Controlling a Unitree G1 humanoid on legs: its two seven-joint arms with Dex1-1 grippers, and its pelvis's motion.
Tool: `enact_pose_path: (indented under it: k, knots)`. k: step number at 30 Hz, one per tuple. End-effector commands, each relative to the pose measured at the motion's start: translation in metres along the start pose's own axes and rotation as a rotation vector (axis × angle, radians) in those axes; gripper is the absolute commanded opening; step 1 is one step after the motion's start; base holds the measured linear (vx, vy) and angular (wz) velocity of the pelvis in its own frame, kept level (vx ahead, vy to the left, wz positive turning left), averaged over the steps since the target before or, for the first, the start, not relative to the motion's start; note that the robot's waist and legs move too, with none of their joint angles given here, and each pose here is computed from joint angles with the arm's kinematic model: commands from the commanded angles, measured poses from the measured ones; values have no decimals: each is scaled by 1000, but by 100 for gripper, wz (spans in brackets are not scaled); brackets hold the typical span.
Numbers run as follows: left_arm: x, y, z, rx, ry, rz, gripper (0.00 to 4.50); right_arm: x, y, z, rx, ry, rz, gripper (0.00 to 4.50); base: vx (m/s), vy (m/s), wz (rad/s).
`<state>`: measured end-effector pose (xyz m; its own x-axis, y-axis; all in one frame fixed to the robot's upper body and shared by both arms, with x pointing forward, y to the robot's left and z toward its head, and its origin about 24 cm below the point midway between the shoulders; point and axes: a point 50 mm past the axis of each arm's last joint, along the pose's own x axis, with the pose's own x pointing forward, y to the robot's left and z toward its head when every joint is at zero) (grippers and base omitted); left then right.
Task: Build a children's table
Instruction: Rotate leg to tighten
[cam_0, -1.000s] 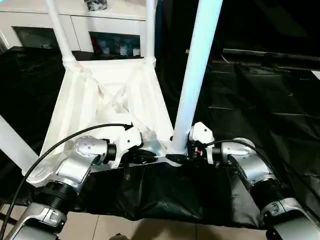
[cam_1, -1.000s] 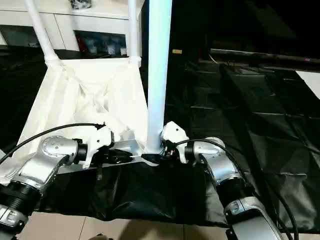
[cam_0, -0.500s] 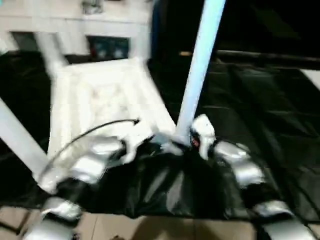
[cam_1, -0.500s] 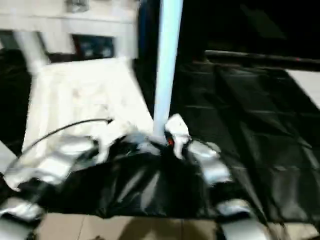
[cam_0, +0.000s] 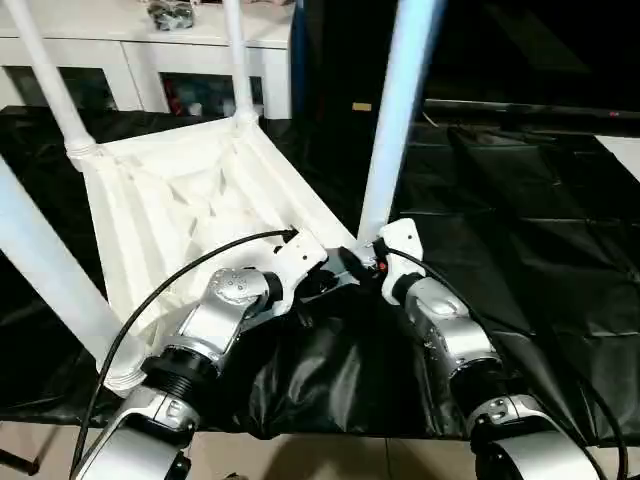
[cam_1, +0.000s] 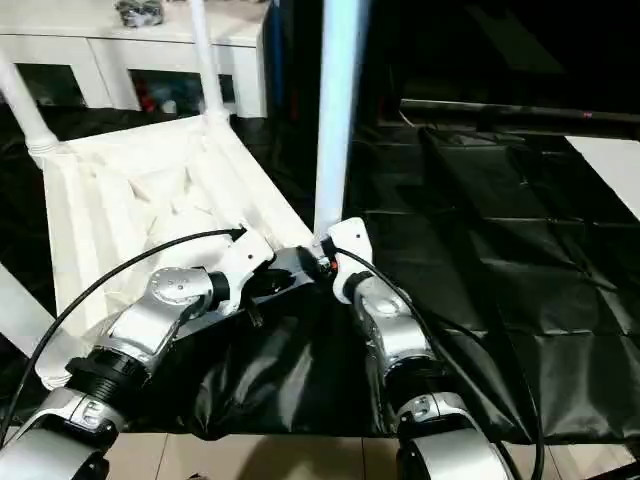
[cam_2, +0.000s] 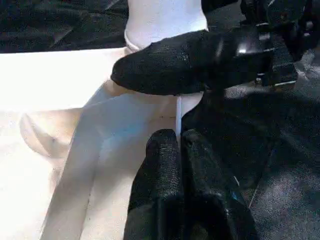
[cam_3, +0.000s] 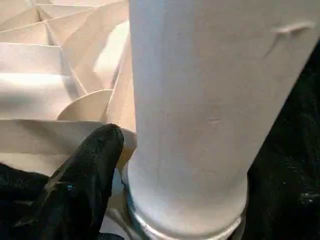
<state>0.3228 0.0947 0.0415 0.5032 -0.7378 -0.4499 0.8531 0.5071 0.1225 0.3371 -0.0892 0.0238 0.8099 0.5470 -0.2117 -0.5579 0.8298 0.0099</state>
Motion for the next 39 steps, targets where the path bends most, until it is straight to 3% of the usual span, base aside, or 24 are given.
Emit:
enact_pose_path:
  k: [1,7,13,20,24,33,38,39]
  knots:
    - [5,-14,3,-8,-62,-93,0,7,22,8,-51,-15,181,370,0,0,0]
    - [-16,-14,-6,35,-67,-234,0,-16,8,4,-171,35,431,370,0,0,0]
    - [-31,-11,-12,65,-36,-323,0,-34,2,4,-191,63,604,370,0,0,0]
    - [-43,-13,-18,80,2,-436,0,-49,1,4,-208,105,760,297,0,0,0]
    - [-45,-12,-19,89,16,-442,0,-50,1,4,-215,106,759,273,0,0,0]
    - [-44,-9,-20,87,19,-403,0,-50,9,1,-197,110,769,268,0,0,0]
    - [-33,-4,-15,56,-11,-275,0,-36,11,-4,-150,90,585,268,0,0,0]
    - [-26,-2,-12,42,-18,-208,0,-25,10,-6,-129,85,438,268,0,0,0]
